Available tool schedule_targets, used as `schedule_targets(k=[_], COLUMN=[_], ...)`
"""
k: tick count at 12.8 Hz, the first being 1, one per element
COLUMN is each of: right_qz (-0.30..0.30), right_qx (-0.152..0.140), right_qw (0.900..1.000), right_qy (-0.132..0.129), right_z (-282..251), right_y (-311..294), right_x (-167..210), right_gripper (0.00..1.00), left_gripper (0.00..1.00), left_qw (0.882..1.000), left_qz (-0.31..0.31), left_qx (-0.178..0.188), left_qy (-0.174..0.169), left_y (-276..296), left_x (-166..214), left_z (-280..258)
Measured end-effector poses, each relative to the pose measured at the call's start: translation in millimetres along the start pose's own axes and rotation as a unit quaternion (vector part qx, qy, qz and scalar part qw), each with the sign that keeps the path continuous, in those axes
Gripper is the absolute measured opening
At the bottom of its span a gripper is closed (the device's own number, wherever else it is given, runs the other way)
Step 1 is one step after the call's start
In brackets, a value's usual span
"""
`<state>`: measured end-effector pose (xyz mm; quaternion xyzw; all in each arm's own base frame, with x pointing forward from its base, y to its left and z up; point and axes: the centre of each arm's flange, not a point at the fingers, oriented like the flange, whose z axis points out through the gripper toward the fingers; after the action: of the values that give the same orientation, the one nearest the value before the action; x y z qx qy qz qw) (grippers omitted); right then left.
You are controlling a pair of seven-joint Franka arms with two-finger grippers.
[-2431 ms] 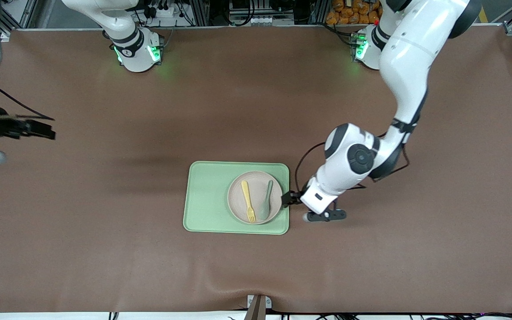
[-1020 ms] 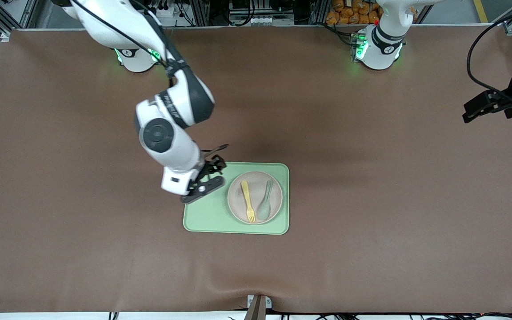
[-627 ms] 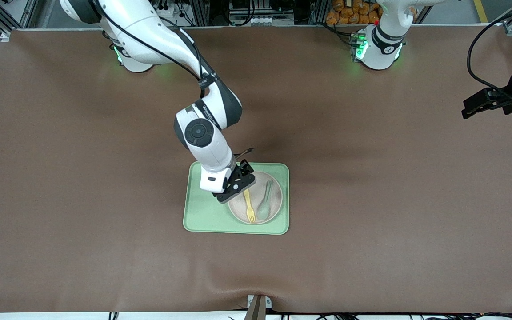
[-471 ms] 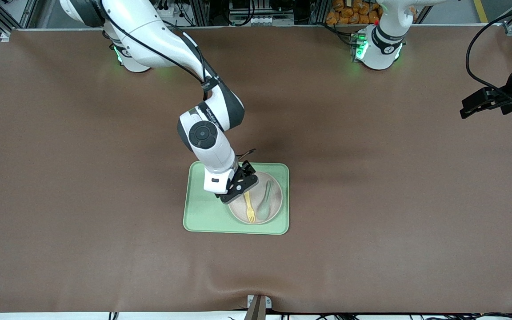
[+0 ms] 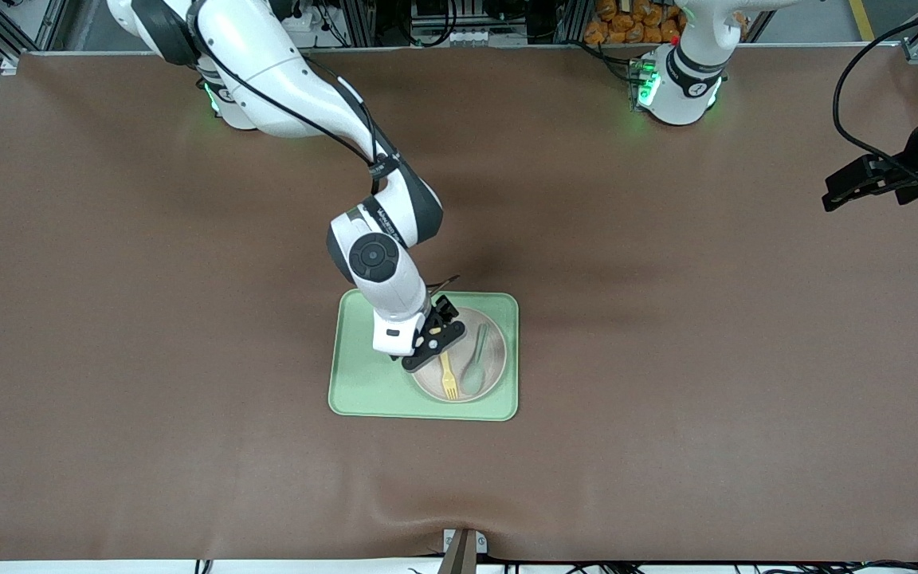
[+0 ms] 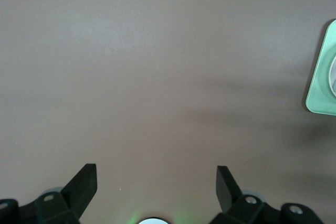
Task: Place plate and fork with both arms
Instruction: 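Move the right gripper over the yellow fork on the plate, then lower the right gripper and grasp the yellow fork's handle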
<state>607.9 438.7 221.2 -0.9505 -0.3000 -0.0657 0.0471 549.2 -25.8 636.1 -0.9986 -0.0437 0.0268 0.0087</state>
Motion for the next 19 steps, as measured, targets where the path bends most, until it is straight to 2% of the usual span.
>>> schedule_targets(k=[11,19], right_qz=[-0.005,0.024], right_qx=[0.007,0.012], right_qw=[1.000,1.000], right_qy=[-0.002,0.006], right_z=[23.6,34.1], right_y=[-18.8,-25.2], right_x=[0.1,-0.8], right_gripper=[1.00,1.00], left_gripper=[1.00,1.00], left_qw=[1.000,1.000], left_qz=[-0.001,0.001], left_qx=[0.000,0.000], left_qy=[0.002,0.002], left_y=[-1.1,0.7], left_x=[-1.1,-1.4], left_z=[-2.1,-2.2])
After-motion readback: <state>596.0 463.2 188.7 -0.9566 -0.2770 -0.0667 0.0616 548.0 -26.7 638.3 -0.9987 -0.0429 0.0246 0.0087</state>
